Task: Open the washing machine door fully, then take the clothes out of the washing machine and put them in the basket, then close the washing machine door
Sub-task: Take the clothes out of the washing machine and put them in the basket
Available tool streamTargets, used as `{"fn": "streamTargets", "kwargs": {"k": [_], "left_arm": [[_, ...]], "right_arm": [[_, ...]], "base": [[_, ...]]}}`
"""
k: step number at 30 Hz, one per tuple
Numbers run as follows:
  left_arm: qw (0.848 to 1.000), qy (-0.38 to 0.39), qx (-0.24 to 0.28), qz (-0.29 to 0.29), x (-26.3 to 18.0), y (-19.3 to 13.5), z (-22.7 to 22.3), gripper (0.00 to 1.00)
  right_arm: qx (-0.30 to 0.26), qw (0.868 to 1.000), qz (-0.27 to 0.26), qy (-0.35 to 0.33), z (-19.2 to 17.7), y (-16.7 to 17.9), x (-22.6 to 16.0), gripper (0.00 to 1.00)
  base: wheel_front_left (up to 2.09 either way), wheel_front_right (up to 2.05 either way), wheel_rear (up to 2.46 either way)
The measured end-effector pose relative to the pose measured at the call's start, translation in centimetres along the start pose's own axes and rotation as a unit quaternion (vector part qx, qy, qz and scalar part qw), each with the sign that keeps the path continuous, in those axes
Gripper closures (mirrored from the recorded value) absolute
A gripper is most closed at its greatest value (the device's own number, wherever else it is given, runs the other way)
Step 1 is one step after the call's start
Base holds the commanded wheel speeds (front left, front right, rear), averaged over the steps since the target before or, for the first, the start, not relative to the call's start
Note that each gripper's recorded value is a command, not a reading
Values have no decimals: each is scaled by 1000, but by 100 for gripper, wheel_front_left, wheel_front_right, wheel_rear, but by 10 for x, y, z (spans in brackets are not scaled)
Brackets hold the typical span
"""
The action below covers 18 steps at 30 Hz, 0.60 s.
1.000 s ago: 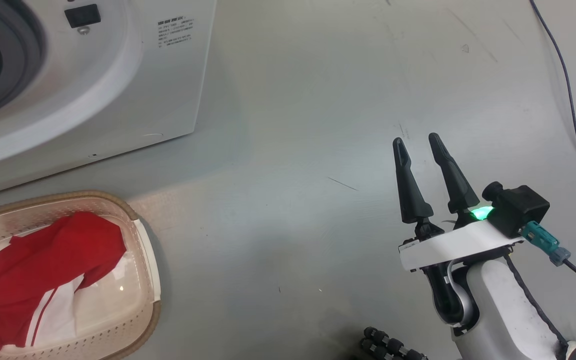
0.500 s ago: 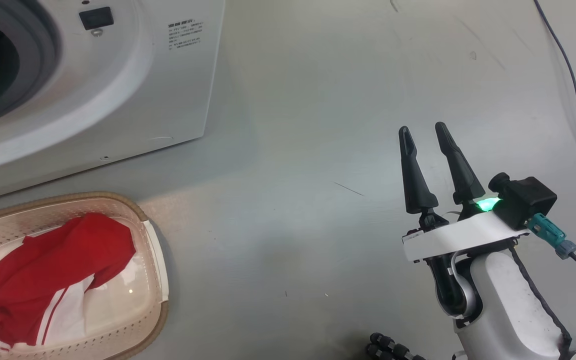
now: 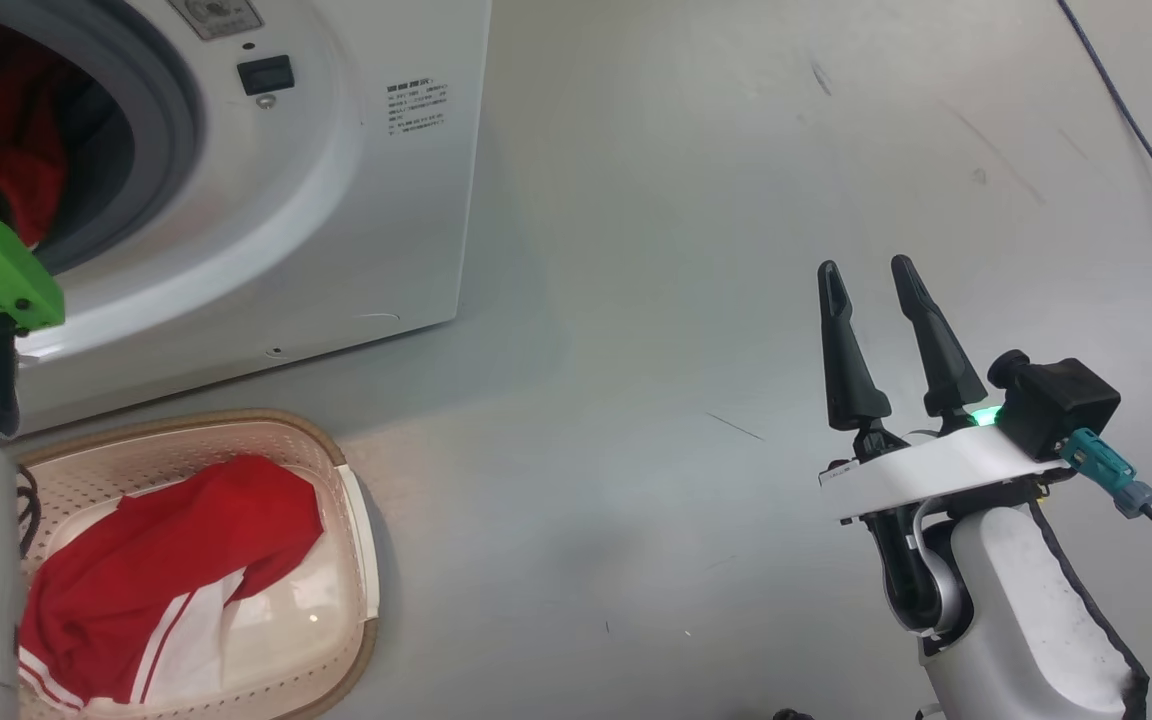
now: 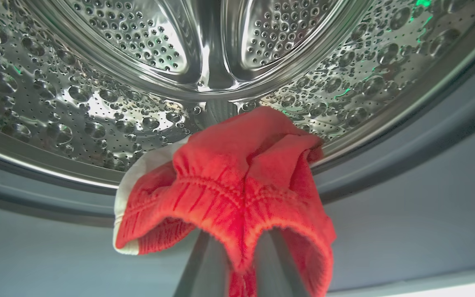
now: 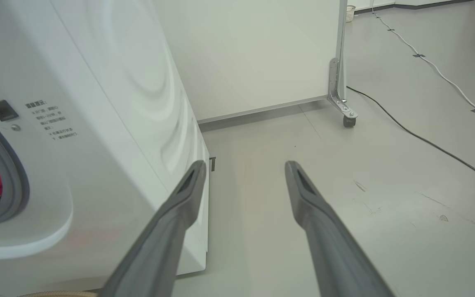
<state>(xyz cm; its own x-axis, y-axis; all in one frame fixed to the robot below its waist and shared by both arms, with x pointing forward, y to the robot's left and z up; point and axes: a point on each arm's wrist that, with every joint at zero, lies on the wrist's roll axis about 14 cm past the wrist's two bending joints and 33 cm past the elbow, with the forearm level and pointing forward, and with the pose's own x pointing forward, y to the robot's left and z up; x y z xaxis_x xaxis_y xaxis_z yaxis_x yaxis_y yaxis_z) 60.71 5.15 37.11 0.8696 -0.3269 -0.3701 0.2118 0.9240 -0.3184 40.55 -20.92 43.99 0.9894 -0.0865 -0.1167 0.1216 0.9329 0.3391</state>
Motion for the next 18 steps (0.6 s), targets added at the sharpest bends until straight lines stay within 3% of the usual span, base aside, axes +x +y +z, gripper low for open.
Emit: {"fn": "streamTargets", "kwargs": {"k": [18], "left_arm": [[998,-56,28,-9,-70,-11,12,100]], "right_arm": [[-2,1000,24,-20,13,16,-18,0]], "base": [[0,0,0]]}}
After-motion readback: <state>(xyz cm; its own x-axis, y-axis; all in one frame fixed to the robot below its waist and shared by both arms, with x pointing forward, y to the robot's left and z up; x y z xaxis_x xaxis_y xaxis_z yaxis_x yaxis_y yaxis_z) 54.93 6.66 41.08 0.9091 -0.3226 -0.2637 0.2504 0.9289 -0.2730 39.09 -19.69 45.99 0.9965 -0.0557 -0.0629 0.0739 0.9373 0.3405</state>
